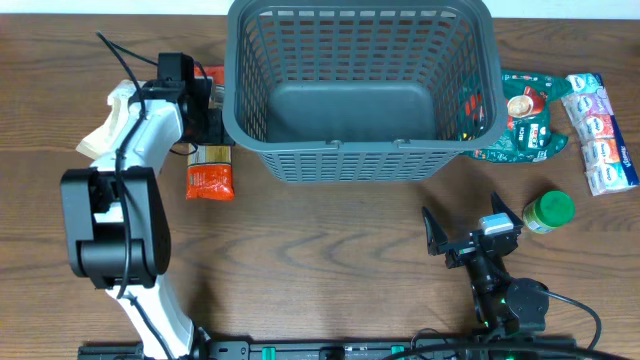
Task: Pack container
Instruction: 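Close the left gripper on the spaghetti packet and lift it, then carry the spaghetti packet into the basket and release it, then move the left gripper back to the clear white pouch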
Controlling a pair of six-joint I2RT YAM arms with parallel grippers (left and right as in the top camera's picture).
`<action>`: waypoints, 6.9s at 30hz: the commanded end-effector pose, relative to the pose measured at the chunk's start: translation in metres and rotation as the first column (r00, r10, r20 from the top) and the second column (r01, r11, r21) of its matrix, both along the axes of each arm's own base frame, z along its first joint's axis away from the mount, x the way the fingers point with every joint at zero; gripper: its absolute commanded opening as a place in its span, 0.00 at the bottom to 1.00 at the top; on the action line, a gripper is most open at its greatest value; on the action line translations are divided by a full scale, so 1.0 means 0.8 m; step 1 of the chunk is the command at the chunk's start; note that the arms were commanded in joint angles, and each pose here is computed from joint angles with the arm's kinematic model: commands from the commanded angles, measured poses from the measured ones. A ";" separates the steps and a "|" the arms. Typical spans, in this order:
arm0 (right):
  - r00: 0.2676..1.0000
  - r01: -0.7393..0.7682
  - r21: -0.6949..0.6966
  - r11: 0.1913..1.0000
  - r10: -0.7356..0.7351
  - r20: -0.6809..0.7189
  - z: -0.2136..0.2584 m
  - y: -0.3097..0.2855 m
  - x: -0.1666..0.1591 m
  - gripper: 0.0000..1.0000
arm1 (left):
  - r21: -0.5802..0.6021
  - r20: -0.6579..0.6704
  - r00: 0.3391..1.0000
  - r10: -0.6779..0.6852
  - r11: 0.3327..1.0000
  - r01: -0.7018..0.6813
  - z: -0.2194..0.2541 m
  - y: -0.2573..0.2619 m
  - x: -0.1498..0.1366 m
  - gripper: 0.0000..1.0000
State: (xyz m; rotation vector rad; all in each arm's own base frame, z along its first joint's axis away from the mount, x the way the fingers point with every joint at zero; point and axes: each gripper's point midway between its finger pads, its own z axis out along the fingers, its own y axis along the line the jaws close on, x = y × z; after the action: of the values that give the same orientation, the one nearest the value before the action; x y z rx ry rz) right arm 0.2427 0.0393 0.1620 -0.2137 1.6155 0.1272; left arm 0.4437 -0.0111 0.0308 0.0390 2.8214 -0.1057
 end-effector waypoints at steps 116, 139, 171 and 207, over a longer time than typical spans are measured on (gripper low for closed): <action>1.000 -0.008 0.009 1.000 0.008 -0.001 -0.001 0.003 -0.001 0.99 | 0.016 0.837 0.523 -0.161 0.962 0.272 0.574 -0.078 -0.050 0.06; 1.000 -0.008 0.009 1.000 0.008 -0.002 -0.001 0.003 -0.001 0.99 | 0.291 0.609 0.203 -0.766 0.454 0.842 0.424 -0.345 -0.085 0.06; 1.000 -0.008 0.009 1.000 0.008 -0.001 -0.001 0.003 -0.001 0.99 | 0.285 0.292 0.262 -0.920 0.345 0.895 0.252 -0.355 -0.043 0.86; 1.000 -0.008 0.009 1.000 0.008 -0.001 -0.001 0.003 -0.001 0.99 | 0.280 0.506 0.837 0.210 0.877 -0.390 0.437 0.174 -0.034 0.99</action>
State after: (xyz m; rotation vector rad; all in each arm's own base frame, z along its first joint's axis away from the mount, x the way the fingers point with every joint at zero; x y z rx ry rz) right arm 0.2427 0.0393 0.1620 -0.2137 1.6155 0.1272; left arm 0.4160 0.0985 0.3921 -0.2165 2.2598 0.3999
